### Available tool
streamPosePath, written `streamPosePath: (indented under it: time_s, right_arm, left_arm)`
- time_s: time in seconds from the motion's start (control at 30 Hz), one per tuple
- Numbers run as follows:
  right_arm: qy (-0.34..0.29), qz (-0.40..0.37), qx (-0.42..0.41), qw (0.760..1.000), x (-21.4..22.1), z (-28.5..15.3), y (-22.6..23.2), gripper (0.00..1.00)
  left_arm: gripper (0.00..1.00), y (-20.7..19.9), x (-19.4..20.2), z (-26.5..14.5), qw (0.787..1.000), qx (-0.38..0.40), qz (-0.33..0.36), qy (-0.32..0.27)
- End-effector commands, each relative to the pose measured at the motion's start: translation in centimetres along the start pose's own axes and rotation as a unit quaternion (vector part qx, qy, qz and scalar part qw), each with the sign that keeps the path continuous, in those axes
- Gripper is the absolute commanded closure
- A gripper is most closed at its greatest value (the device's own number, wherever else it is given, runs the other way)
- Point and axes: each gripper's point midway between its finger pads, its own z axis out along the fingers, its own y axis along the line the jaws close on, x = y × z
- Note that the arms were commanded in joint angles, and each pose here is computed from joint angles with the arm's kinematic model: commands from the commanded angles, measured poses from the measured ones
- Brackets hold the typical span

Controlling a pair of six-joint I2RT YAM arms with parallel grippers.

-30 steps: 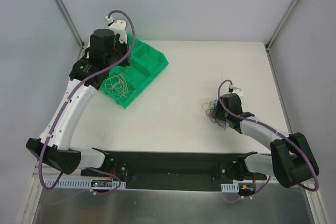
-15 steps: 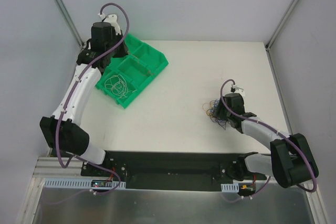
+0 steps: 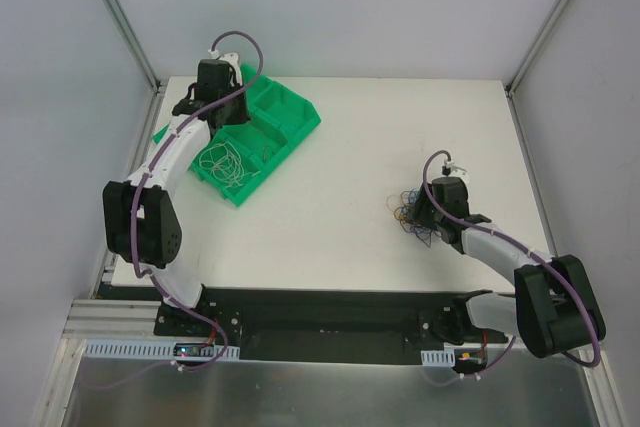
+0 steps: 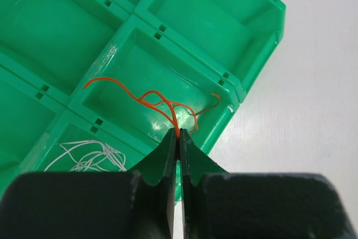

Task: Untangle the cables

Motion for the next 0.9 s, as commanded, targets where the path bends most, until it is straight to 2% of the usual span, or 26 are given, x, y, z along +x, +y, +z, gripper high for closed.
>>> streamPosePath:
  time_s: [0.0,0.07,0.23,0.4,0.5,0.67,0.77,0.87]
  right_arm:
    - [-0.005,0.003,-0.010,1.000,-0.4,-0.1,0.3,0.39]
    - [-0.004,0.002,-0.012,1.000,-0.3,0.0,0.4,0.39]
    - [-0.004,0.002,-0.015,1.000,-0.3,-0.1,0.4,0.39]
    - [-0.004,0.002,-0.017,1.000,-0.3,0.0,0.5,0.39]
    - [-0.004,0.002,-0.017,1.000,-0.3,-0.1,0.5,0.39]
    - [-0.001,0.000,-0.022,1.000,-0.2,0.0,0.6,0.39]
    - [0.001,-0.001,-0.025,1.000,-0.1,0.1,0.8,0.38]
    - [0.005,-0.004,-0.028,1.000,-0.2,0.1,0.9,0.39]
  left_arm:
    - [1.00,0.8,-0.4,0.9,1.000,-0.004,0.004,-0.012]
    - [0.96,1.2,0.1,1.5,1.000,-0.010,-0.010,-0.003]
    - [0.59,0.2,0.3,1.6,0.999,0.028,-0.034,0.015]
    - [0.40,-1.0,0.5,1.0,0.997,0.063,-0.037,0.022]
    - [0.34,-1.3,0.7,0.6,0.997,0.069,-0.039,0.023]
    - [0.31,-0.7,0.6,0.4,0.998,0.056,-0.033,0.018]
    - [0.33,0.5,0.0,1.8,0.999,0.032,-0.007,0.014]
    - [0.30,2.4,-1.2,4.1,1.000,0.002,0.009,0.018]
